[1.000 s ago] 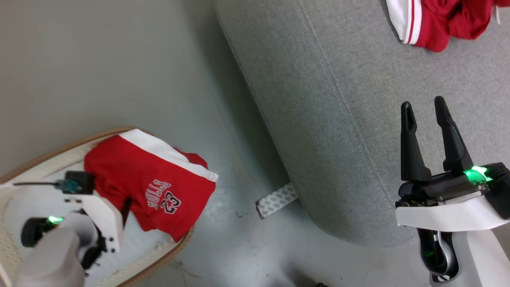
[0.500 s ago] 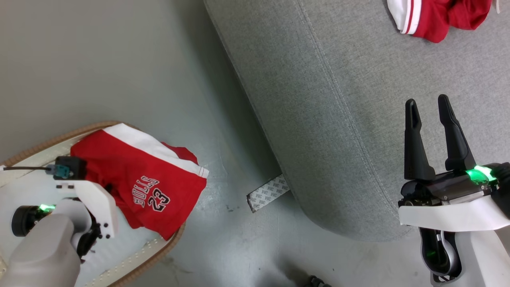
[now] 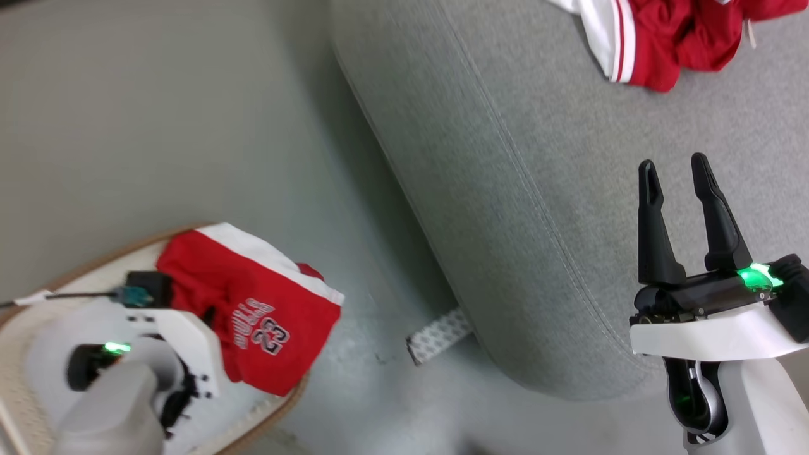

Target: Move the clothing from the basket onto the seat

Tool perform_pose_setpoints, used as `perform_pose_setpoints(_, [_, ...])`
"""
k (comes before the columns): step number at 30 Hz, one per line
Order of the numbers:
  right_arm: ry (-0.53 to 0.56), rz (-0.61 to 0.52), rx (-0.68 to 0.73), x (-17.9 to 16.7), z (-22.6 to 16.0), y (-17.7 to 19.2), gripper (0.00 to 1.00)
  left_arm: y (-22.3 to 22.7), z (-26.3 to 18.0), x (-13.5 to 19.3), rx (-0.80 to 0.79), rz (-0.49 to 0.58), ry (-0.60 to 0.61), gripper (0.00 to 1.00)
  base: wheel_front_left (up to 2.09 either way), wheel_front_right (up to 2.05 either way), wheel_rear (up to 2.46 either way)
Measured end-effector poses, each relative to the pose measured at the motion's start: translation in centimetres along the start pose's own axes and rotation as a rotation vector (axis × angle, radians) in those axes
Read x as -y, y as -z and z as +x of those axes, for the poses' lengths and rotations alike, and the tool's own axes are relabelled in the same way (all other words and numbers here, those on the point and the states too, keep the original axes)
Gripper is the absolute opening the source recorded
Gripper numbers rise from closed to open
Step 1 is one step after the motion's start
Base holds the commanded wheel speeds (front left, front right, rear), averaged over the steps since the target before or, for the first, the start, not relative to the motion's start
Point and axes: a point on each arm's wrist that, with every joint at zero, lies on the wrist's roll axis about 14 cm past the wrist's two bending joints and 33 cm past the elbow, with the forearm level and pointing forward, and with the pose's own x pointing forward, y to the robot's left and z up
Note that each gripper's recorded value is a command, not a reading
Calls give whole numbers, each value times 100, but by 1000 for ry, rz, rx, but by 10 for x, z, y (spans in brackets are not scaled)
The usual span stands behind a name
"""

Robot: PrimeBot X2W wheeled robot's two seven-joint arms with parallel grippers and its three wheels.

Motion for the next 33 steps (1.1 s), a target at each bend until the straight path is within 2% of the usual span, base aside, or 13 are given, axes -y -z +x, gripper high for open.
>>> perform_pose_setpoints(8, [-52,1,71,-15,-8,-26,100,-37,-51,37,194,37,30,0,0,0,0])
perform_pose_setpoints(18, [-168,46,106,-44,-26,-43,100,-68,-123,57,390,66,-9,0,0,0,0])
perform_pose_setpoints(27, [-283,101,133,-77,-44,-55,100,-104,-188,74,579,138,-37,0,0,0,0])
perform_pose_setpoints(33, [-357,135,137,-101,-56,-58,100,-151,-248,88,787,218,-54,0,0,0,0])
